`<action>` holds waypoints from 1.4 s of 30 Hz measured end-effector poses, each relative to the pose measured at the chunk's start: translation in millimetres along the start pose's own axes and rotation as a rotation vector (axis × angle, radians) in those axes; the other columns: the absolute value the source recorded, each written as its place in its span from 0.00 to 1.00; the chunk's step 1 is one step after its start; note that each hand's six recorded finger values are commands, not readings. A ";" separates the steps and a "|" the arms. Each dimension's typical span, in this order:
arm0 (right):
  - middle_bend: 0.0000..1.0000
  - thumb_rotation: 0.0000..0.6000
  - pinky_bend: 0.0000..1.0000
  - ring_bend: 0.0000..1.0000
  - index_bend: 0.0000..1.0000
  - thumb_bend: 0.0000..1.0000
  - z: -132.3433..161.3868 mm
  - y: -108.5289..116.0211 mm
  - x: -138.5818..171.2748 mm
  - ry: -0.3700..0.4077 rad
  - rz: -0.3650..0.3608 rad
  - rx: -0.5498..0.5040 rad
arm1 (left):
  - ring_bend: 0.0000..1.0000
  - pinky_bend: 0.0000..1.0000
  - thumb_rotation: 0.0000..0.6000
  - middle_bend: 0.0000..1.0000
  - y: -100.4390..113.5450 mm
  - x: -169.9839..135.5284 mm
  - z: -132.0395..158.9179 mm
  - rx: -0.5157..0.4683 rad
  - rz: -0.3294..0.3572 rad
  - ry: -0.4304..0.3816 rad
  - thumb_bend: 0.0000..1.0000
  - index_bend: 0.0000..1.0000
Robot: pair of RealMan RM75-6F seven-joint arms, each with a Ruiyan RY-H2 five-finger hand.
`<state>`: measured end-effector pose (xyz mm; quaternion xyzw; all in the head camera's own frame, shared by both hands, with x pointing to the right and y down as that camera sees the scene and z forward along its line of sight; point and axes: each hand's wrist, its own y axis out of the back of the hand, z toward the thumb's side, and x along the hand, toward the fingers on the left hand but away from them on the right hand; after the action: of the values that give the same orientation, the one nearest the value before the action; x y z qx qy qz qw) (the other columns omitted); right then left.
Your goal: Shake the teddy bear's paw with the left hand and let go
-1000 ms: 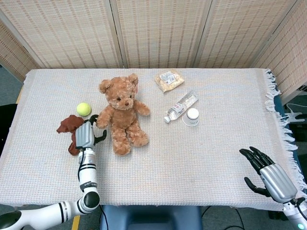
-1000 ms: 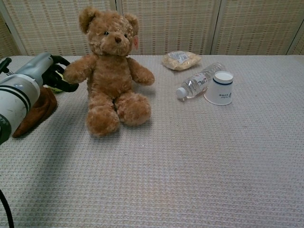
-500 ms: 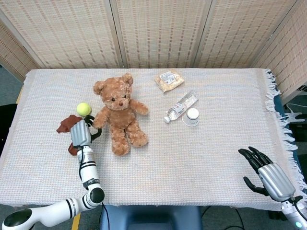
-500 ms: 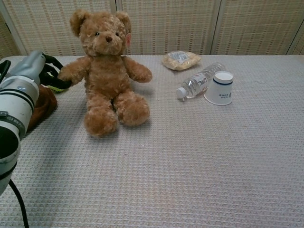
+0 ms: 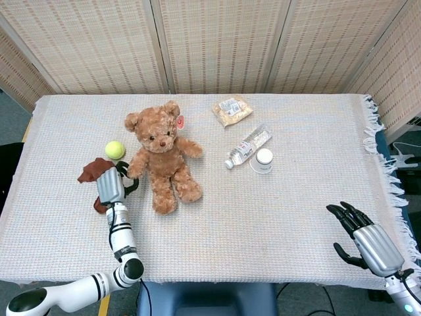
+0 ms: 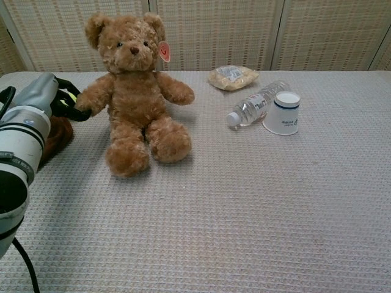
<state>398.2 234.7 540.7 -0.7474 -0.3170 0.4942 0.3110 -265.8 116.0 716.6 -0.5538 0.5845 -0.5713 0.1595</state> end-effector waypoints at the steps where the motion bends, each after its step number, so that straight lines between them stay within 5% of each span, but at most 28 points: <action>1: 0.08 1.00 0.16 0.00 0.00 0.31 -0.1 -0.2 0.0 0.000 0.001 0.000 | 0.43 0.36 1.00 0.54 1.5 0.0 1.7 -0.010 0.010 -0.011 0.34 0.46; 6: 0.08 1.00 0.16 0.00 0.00 0.31 0.1 -0.4 0.1 0.000 0.003 0.001 | 0.43 0.36 1.00 0.54 9.3 0.0 10.7 -0.082 0.071 -0.080 0.34 0.46; 14: 0.08 1.00 0.16 0.00 0.00 0.31 0.0 -0.4 0.0 0.000 0.002 0.001 | 0.43 0.36 1.00 0.54 -2.0 -1.9 -0.1 -0.010 -0.009 -0.008 0.34 0.46; 21: 0.08 1.00 0.16 0.00 0.00 0.31 -0.4 -0.9 -0.5 -0.002 0.005 0.002 | 0.43 0.36 1.00 0.54 8.2 -1.4 9.8 -0.108 0.059 -0.087 0.34 0.46; 27: 0.08 1.00 0.16 0.00 0.00 0.31 -0.3 -0.9 -0.5 -0.003 0.005 0.001 | 0.43 0.36 1.00 0.53 4.2 -1.3 5.7 -0.093 0.031 -0.068 0.34 0.45; 35: 0.08 1.00 0.16 0.00 0.00 0.31 -0.8 -0.4 -0.7 -0.004 0.004 0.000 | 0.16 0.32 1.00 0.13 15.7 -2.9 5.1 -0.076 0.037 -0.137 0.34 0.05; 42: 0.08 1.00 0.16 0.00 0.00 0.31 -0.2 -0.9 0.1 -0.002 0.007 0.000 | 0.05 0.27 1.00 0.02 48.8 -13.2 -14.9 0.078 0.046 -0.341 0.35 0.00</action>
<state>398.3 235.3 541.5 -0.7480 -0.3148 0.4958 0.3091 -296.4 121.3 673.8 -0.6225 0.5388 -0.4875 0.2908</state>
